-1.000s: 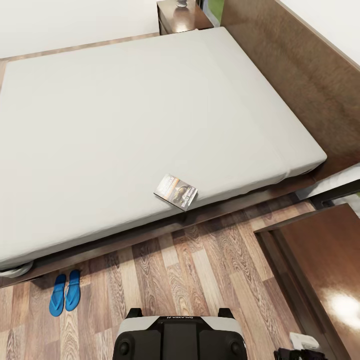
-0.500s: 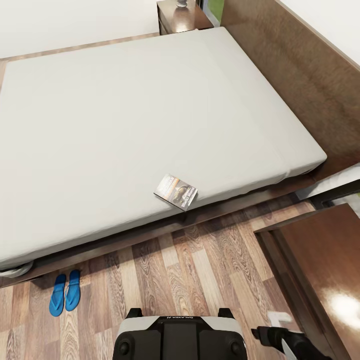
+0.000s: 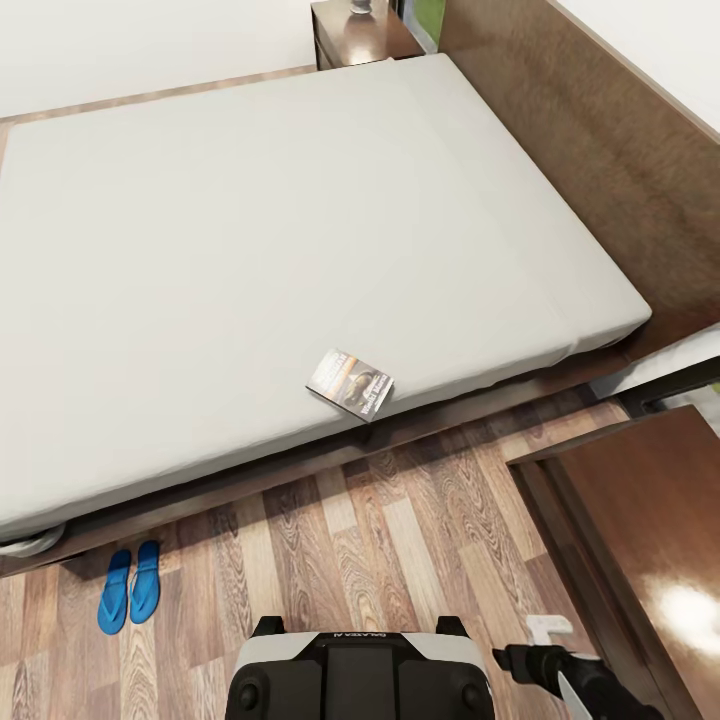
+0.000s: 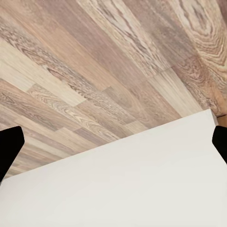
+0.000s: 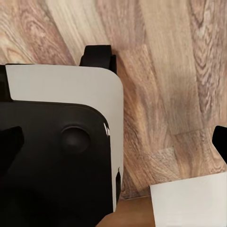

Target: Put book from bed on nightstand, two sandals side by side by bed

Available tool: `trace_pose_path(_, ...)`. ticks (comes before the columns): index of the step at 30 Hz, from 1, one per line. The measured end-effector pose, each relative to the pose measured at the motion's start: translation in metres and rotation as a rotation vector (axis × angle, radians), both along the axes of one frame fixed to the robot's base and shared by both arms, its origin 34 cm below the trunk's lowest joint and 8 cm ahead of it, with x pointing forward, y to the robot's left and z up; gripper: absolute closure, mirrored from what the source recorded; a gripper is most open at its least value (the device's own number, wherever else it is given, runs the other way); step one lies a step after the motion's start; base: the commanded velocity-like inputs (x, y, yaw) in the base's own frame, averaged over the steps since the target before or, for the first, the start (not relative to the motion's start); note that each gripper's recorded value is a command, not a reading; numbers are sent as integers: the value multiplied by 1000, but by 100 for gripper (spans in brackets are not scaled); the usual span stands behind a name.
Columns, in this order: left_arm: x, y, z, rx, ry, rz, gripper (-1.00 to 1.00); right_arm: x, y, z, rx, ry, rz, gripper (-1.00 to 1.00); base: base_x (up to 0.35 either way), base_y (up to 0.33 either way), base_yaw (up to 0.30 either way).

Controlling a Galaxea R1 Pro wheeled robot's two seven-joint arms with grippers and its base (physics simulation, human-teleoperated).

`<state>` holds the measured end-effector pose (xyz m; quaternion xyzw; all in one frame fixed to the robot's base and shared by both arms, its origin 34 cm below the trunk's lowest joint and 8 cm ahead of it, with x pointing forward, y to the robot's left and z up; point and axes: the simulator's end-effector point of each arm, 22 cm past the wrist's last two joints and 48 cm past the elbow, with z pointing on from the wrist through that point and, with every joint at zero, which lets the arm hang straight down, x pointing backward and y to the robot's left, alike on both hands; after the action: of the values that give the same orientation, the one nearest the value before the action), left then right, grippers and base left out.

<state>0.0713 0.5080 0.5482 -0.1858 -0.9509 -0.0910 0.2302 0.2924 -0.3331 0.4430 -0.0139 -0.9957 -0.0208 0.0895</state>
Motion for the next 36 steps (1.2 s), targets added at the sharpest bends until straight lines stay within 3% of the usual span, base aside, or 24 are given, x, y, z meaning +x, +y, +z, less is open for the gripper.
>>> trace_pose_path(9, -10, -1, 5, 0, 14, 3, -100, 5, 11, -2, 9, -17, 0, -100, 0, 0, -4)
trace_pose_path(21, -14, -2, 7, 1, 19, 4, -100, 29, 39, -6, 32, -118, 4, -100, 0, 0, 0)
trace_pose_path(28, -14, -1, 7, 1, 19, 4, -100, 82, 44, -4, 33, -233, 0, -100, 0, 0, 0)
trace_pose_path(36, -14, -1, 7, 1, 18, 4, -100, 119, 44, 2, 37, -312, 0, -100, 0, 0, 0)
